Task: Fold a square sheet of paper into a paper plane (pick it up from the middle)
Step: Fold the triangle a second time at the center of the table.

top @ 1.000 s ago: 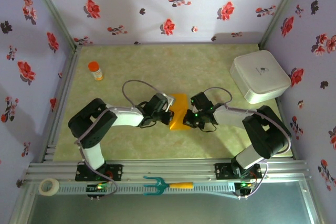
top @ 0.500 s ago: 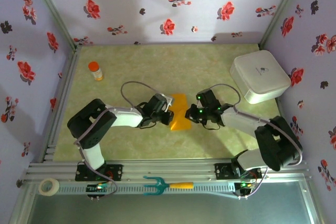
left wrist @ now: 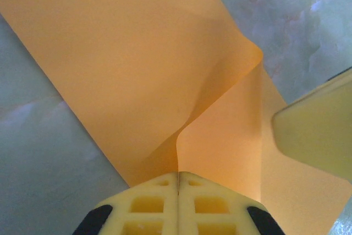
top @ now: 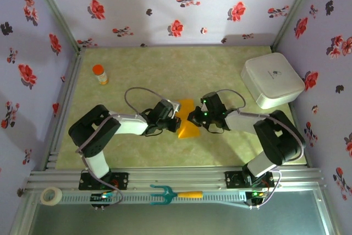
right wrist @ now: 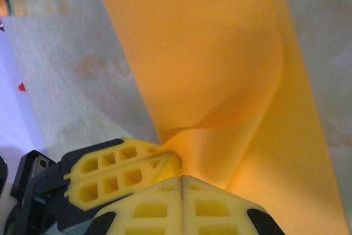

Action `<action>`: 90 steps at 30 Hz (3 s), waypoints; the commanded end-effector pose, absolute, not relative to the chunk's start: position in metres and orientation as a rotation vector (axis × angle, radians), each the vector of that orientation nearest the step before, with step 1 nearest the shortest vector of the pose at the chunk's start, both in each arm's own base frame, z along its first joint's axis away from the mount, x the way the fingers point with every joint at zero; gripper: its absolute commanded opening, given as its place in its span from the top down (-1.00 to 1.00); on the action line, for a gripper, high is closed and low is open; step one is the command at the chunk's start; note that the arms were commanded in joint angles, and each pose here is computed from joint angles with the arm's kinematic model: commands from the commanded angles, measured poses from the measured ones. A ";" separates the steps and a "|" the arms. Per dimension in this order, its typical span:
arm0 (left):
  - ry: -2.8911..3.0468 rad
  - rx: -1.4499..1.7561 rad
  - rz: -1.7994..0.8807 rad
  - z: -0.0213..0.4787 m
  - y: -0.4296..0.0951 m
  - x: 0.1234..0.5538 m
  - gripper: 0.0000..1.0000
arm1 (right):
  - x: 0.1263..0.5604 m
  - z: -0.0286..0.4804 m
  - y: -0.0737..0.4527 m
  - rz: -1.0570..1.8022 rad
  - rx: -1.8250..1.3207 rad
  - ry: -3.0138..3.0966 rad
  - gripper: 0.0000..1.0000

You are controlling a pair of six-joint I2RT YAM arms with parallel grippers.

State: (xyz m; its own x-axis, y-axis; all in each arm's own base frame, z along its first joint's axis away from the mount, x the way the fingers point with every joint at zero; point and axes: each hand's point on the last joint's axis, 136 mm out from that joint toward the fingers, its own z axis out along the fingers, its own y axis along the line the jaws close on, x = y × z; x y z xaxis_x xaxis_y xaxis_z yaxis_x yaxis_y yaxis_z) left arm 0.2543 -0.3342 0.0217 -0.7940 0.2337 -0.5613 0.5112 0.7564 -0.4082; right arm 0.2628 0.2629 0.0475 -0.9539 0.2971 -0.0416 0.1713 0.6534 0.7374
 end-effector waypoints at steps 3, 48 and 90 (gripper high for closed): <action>2.521 0.578 -0.743 0.013 -0.328 0.248 1.00 | 0.273 0.057 0.281 1.273 0.363 2.671 0.99; 2.547 0.630 -0.706 0.007 -0.326 0.246 1.00 | 0.267 -0.013 0.224 1.021 0.622 2.770 0.97; 2.562 0.633 -0.699 0.002 -0.326 0.247 1.00 | 0.251 0.012 0.257 1.103 0.437 2.826 0.94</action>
